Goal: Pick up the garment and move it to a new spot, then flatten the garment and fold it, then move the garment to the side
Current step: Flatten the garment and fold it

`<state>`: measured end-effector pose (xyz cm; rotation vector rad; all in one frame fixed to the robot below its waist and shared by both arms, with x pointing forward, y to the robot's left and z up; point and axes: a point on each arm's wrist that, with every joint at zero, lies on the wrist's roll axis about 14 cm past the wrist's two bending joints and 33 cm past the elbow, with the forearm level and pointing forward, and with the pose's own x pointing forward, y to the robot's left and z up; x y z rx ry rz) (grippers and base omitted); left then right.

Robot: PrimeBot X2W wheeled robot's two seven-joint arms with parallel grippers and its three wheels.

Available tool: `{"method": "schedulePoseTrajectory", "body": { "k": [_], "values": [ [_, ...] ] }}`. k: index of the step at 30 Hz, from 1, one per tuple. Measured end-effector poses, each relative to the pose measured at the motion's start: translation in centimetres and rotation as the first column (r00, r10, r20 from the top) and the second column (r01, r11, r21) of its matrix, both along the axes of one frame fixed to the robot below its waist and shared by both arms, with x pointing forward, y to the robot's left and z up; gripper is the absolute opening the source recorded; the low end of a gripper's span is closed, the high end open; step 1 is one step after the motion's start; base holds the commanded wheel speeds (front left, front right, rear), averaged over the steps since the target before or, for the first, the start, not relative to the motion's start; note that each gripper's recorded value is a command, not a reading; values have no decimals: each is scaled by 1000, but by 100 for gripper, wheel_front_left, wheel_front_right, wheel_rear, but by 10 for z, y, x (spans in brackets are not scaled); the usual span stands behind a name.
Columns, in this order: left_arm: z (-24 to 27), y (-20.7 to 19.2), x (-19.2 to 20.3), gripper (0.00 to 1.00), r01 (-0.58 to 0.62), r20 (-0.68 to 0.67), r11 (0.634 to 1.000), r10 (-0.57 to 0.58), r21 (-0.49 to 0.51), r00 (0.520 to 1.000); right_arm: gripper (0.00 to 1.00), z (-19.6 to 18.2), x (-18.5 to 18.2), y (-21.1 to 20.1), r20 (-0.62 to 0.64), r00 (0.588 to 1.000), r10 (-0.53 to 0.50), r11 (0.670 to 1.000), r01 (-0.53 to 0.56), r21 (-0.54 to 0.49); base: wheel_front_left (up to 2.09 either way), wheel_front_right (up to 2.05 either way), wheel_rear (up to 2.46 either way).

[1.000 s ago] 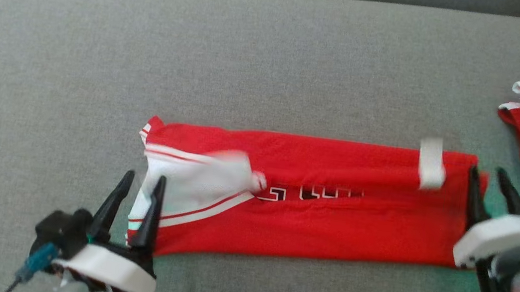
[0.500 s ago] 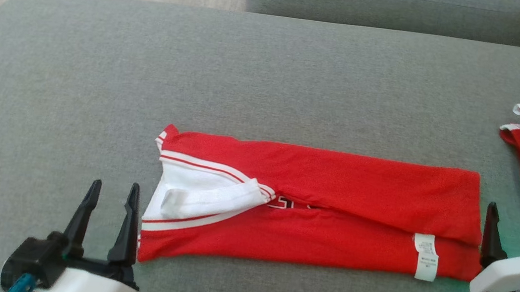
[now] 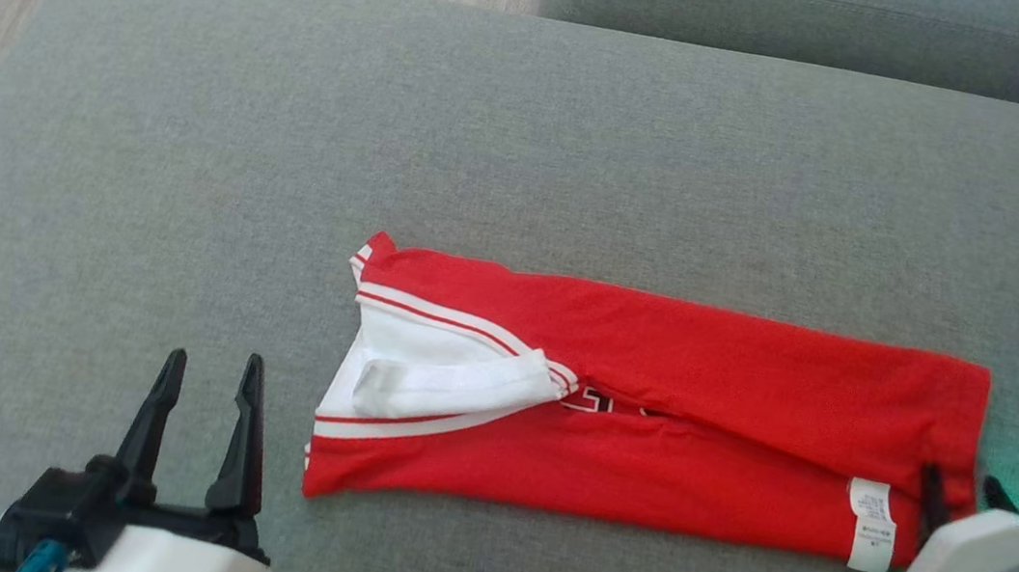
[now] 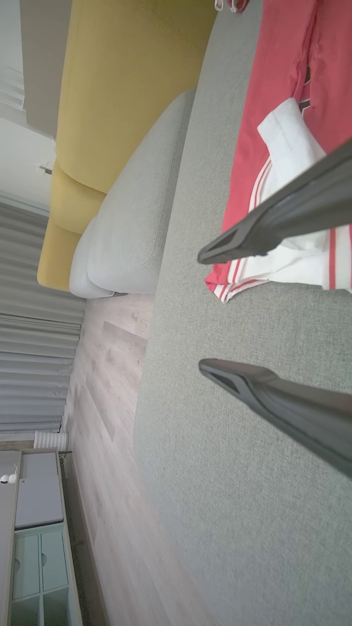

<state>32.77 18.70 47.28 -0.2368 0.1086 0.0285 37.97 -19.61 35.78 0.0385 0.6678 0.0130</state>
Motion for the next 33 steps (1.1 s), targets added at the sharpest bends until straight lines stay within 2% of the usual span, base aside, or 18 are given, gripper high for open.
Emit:
{"method": "schedulePoseTrajectory", "body": {
  "k": [1, 3, 4, 13, 19, 26, 30, 32, 33],
  "values": [
    [0, 1, 0, 100, -3, 1, 1000, 3, 0, 1000, 43, 0, 2, 2, -4, 1000, 1, 1000, -1, 8, 0, 0, 0],
    [0, 2, -2, 100, -11, -1, 1000, 11, 2, 1000, 6, 1, 6, 5, -4, 1000, 3, 1000, -3, 19, 0, 0, 0],
    [0, 2, -2, 100, -12, -3, 1000, 12, 2, 1000, 0, 1, 6, 6, -4, 1000, 5, 1000, -5, 21, 0, 0, 0],
    [1, -15, 4, 100, 44, 3, 999, -44, -6, 999, 0, 21, 13, -5, 65, 997, -48, 998, 45, 40, 0, 0, 0],
    [0, -36, 13, 100, 110, 1, 994, -110, -15, 994, 0, 66, 20, -65, 186, 968, -166, 985, 171, -14, 0, 0, 0],
    [-3, -63, 29, 100, 193, -2, 981, -193, -30, 981, 0, 89, 4, -108, 222, 939, -261, 959, 279, -52, 0, 0, 0],
    [3, -75, 38, 100, 224, 20, 974, -223, -32, 975, 0, 95, 2, -101, 234, 933, -272, 959, 282, -11, 0, 0, 0],
    [5, -75, 38, 100, 225, 28, 974, -224, -29, 974, 0, 100, 6, -86, 246, 939, -240, 970, 244, 15, 0, 0, 0],
    [6, -75, 36, 100, 225, 30, 974, -224, -25, 974, 0, 106, 11, -65, 258, 947, -192, 981, 188, 42, 0, 0, 0]
  ]
}}
